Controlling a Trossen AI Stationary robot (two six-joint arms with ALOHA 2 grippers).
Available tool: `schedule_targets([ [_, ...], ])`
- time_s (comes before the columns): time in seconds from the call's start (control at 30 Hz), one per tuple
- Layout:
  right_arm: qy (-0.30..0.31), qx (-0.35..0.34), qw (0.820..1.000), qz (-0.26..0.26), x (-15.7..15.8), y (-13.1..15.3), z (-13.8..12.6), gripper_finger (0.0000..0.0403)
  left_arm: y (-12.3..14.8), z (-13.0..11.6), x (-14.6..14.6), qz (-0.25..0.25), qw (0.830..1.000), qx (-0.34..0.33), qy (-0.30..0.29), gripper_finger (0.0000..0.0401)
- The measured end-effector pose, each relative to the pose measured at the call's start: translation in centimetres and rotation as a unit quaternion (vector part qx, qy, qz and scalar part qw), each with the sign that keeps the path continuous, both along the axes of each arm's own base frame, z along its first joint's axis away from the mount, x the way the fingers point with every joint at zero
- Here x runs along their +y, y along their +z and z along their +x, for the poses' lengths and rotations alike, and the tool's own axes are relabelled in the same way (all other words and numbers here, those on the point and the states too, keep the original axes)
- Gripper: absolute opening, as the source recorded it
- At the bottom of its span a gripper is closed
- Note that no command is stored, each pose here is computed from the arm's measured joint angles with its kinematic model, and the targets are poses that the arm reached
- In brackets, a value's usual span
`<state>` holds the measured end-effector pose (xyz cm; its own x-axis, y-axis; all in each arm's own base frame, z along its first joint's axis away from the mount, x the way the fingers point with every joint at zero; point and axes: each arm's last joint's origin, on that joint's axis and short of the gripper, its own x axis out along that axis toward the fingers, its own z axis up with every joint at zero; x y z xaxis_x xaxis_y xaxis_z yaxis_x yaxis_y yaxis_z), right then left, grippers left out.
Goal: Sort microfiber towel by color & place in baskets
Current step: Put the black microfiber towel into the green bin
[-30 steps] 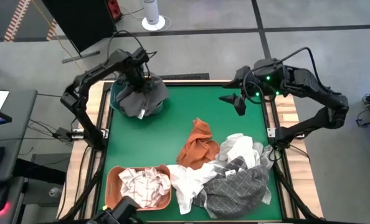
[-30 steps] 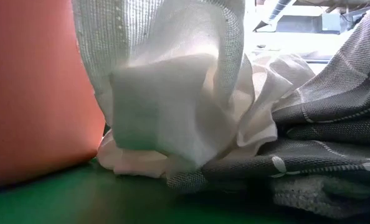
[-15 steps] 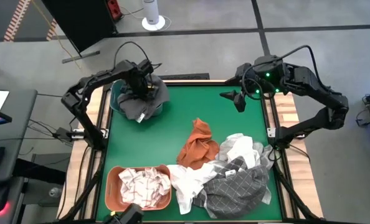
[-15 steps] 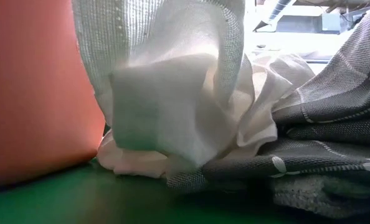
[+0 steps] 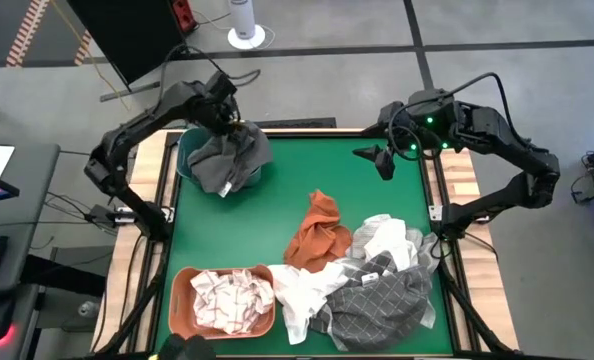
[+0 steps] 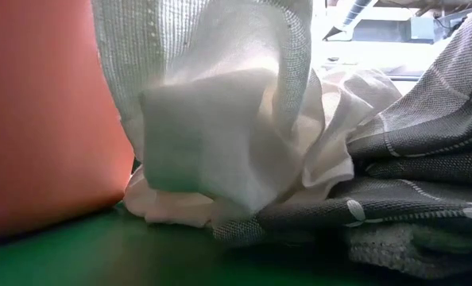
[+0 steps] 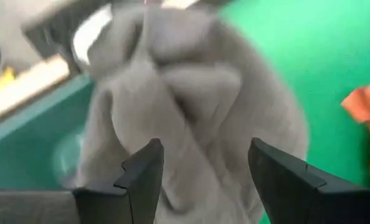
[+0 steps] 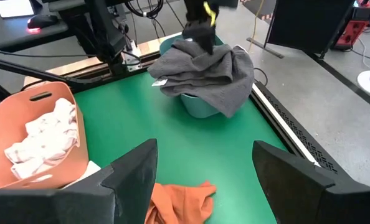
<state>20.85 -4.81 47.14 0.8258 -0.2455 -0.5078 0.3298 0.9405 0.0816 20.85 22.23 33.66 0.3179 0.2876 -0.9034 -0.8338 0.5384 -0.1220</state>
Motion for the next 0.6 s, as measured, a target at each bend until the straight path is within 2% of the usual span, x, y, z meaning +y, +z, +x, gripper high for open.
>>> schedule_targets([
  [0.13,0.0,0.004,1.0,0.001,0.0,-0.1,0.0,0.0291,1.7,0.8,-1.3,0.064,0.997,-0.023,-0.043,0.0224],
  [0.37,-0.002,-0.003,1.0,-0.014,-0.4,0.1,0.0,0.0291,-0.1,3.5,-2.2,0.106,0.988,0.06,-0.09,0.0224],
  [0.6,-0.041,-0.033,0.999,0.001,-1.6,0.2,0.2,0.0291,-4.7,5.2,0.1,0.05,0.976,0.134,-0.166,0.0213],
])
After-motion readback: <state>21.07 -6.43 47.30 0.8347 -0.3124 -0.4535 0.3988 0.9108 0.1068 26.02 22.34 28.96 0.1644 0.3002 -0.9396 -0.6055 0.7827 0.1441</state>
